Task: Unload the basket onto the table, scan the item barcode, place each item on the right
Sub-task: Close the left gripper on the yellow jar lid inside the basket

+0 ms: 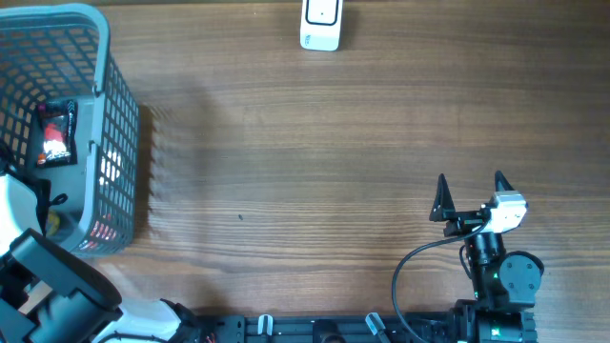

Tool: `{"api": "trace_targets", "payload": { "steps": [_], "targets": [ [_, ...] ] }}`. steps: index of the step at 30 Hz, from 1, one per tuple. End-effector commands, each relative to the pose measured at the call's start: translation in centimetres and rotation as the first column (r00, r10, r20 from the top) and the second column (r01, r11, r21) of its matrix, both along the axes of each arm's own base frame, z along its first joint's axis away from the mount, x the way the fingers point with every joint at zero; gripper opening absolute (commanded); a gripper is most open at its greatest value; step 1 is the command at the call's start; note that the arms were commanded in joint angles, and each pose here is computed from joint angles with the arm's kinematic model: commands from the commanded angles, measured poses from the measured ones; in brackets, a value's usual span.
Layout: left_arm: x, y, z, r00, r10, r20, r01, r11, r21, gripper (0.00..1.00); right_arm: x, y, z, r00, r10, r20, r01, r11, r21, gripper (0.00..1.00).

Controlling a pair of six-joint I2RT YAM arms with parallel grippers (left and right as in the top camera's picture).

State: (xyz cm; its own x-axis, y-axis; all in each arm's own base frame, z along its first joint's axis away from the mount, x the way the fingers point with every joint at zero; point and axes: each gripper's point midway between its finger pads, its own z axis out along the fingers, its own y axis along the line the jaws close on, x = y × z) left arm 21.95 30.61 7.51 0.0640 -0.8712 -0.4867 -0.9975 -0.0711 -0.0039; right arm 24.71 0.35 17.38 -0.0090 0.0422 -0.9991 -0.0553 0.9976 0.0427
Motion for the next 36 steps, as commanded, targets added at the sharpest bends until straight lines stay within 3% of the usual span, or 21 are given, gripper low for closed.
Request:
{"api": "trace_targets", "payload": {
  "steps": [1,7,10,24,27,29,30,32,35,36],
  "targets": [
    [-0.30,-0.27,-1.21,1.000,0.014,-0.014,-0.014,1.000,-0.026,0.66,-0.03,-0.29,0.19,1.000,-0.015,0.009,0.014,1.000,0.011,1.00],
    [-0.26,-0.23,-1.19,1.000,0.014,-0.012,-0.014,1.000,-0.025,0.65,-0.03,-0.29,0.19,1.000,-0.015,0.009,0.014,1.000,0.011,1.00],
    [-0.26,-0.23,-1.19,1.000,0.014,-0.012,-0.014,1.000,-0.025,0.56,-0.03,-0.29,0.19,1.000,-0.015,0.009,0.014,1.000,0.011,1.00],
    [-0.26,-0.24,-1.18,1.000,0.014,-0.012,-0.014,1.000,-0.025,0.55,-0.03,-0.29,0.19,1.000,-0.015,0.009,0.014,1.000,0.011,1.00],
    [-0.25,-0.25,-1.18,1.000,0.013,-0.012,-0.013,1.000,-0.025,0.45,-0.03,-0.29,0.19,1.000,-0.015,0.009,0.014,1.000,0.011,1.00],
    [-0.26,-0.24,-1.18,1.000,0.013,-0.012,-0.013,1.000,-0.025,0.44,-0.03,-0.29,0.19,1.000,-0.015,0.009,0.014,1.000,0.011,1.00],
    [-0.27,-0.22,-1.17,1.000,0.014,-0.013,-0.014,1.000,-0.024,0.47,-0.03,-0.28,0.19,1.000,-0.014,0.009,0.014,1.000,0.011,1.00],
    [-0.37,-0.13,-1.12,1.000,0.016,-0.018,-0.017,1.000,-0.018,0.68,-0.03,-0.29,0.19,1.000,-0.015,0.009,0.014,1.000,0.012,1.00],
    [-0.46,-0.08,-1.09,1.000,0.018,-0.023,-0.019,1.000,-0.014,0.72,-0.03,-0.29,0.19,1.000,-0.015,0.009,0.014,1.000,0.012,1.00],
    [-0.46,-0.09,-1.09,1.000,0.018,-0.023,-0.019,1.000,-0.015,0.79,-0.03,-0.29,0.19,1.000,-0.015,0.009,0.014,1.000,0.011,1.00]
  ]
}}
